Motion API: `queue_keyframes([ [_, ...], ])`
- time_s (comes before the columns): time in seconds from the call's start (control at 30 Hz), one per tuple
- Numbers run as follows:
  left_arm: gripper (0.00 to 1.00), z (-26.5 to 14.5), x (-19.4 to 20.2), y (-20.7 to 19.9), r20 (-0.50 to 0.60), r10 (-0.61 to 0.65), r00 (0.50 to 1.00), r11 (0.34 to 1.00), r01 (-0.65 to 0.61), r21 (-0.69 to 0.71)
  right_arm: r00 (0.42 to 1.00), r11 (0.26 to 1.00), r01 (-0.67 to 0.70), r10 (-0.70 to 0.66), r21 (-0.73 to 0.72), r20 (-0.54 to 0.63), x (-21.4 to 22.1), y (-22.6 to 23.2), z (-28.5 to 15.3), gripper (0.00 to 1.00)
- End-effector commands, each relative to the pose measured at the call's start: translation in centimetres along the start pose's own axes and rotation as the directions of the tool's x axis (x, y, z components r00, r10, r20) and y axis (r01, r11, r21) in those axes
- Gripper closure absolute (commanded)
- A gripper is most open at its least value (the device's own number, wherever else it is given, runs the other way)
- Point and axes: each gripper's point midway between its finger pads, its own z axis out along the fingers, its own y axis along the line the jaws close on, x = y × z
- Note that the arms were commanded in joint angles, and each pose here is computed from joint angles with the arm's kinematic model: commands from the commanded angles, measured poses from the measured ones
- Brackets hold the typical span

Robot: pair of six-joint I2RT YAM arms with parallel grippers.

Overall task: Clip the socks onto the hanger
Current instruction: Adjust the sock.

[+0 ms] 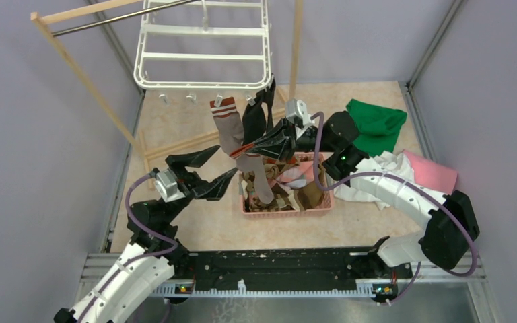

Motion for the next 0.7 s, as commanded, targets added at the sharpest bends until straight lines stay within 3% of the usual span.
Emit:
queue_keyframes([
  [0.0, 0.25, 1.0, -2.0, -0.5, 0.085, -0.001, 0.996, 0.999, -0.003, 0.039, 0.993, 0.997, 0.077, -0.074, -0.023, 0.092, -4.1, 0.6, 1.2, 1.0],
  [0.27, 0.39, 1.5, -1.3, -0.4, 0.084, -0.011, 0.996, 0.999, 0.007, 0.05, 0.991, 0.996, 0.082, -0.078, -0.03, 0.105, -4.5, 0.8, 1.6, 1.0],
  [0.4, 0.51, 1.8, -1.2, -0.3, 0.086, -0.009, 0.996, 0.999, 0.005, 0.05, 0.992, 0.996, 0.078, -0.074, -0.031, 0.103, -4.3, 0.8, 1.6, 1.0],
  [0.57, 0.55, 2.2, -1.2, -0.8, 0.09, -0.02, 0.996, 0.996, 0.012, 0.084, 0.992, 0.996, 0.078, -0.074, -0.034, 0.103, -4.3, 0.9, 1.7, 1.0],
  [0.67, 0.65, 2.3, -0.9, -1.0, 0.08, -0.026, 0.996, 0.995, 0.017, 0.103, 0.992, 0.996, 0.078, -0.074, -0.035, 0.103, -4.3, 0.9, 1.7, 1.0],
])
